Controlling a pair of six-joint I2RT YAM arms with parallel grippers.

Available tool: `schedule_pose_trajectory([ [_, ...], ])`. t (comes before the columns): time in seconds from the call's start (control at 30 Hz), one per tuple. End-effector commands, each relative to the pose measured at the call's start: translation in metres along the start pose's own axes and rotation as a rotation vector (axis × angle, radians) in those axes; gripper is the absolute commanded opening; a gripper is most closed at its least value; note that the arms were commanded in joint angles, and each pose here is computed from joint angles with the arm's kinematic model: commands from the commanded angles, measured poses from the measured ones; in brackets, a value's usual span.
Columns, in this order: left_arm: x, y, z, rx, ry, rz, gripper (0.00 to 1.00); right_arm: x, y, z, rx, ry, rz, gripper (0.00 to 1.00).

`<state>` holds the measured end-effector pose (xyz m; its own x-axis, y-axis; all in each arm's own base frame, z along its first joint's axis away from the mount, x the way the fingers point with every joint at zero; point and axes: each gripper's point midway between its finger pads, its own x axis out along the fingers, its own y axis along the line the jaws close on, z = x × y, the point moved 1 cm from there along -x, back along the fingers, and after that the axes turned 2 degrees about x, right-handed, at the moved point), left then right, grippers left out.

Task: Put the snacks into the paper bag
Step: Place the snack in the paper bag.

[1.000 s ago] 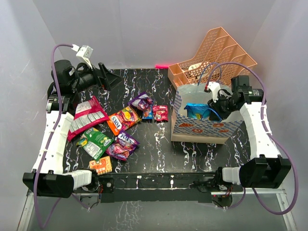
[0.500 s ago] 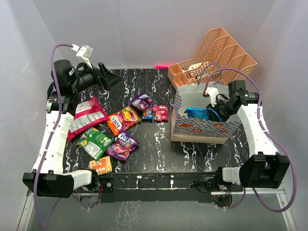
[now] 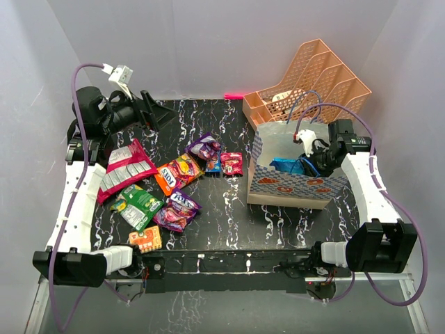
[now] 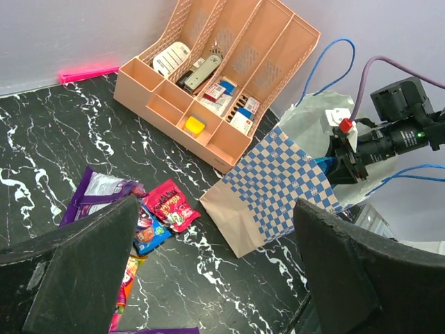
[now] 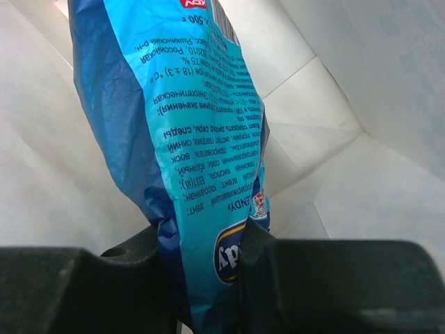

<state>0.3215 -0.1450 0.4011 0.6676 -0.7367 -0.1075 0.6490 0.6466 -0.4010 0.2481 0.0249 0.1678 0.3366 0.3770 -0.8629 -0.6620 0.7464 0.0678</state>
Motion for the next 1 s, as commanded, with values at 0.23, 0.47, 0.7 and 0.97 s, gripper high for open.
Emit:
schedule_pose_trajectory([
  [0.23, -0.010, -0.014, 0.011, 0.041, -0.039, -0.029, 0.91, -0.027, -0.015, 0.035, -0.060, -0.133, -0.111, 0.30],
  [0.47, -0.010, -0.014, 0.011, 0.042, -0.039, -0.027, 0.91, -0.045, -0.021, 0.048, -0.080, -0.150, -0.156, 0.52],
  [0.7, -0.010, -0.009, 0.009, 0.054, -0.034, -0.008, 0.91, -0.072, -0.023, 0.064, -0.101, -0.193, -0.209, 0.69],
  [0.97, -0.008, 0.011, -0.011, 0.077, 0.020, 0.058, 0.91, -0.113, -0.026, 0.100, -0.116, -0.298, -0.275, 0.83],
])
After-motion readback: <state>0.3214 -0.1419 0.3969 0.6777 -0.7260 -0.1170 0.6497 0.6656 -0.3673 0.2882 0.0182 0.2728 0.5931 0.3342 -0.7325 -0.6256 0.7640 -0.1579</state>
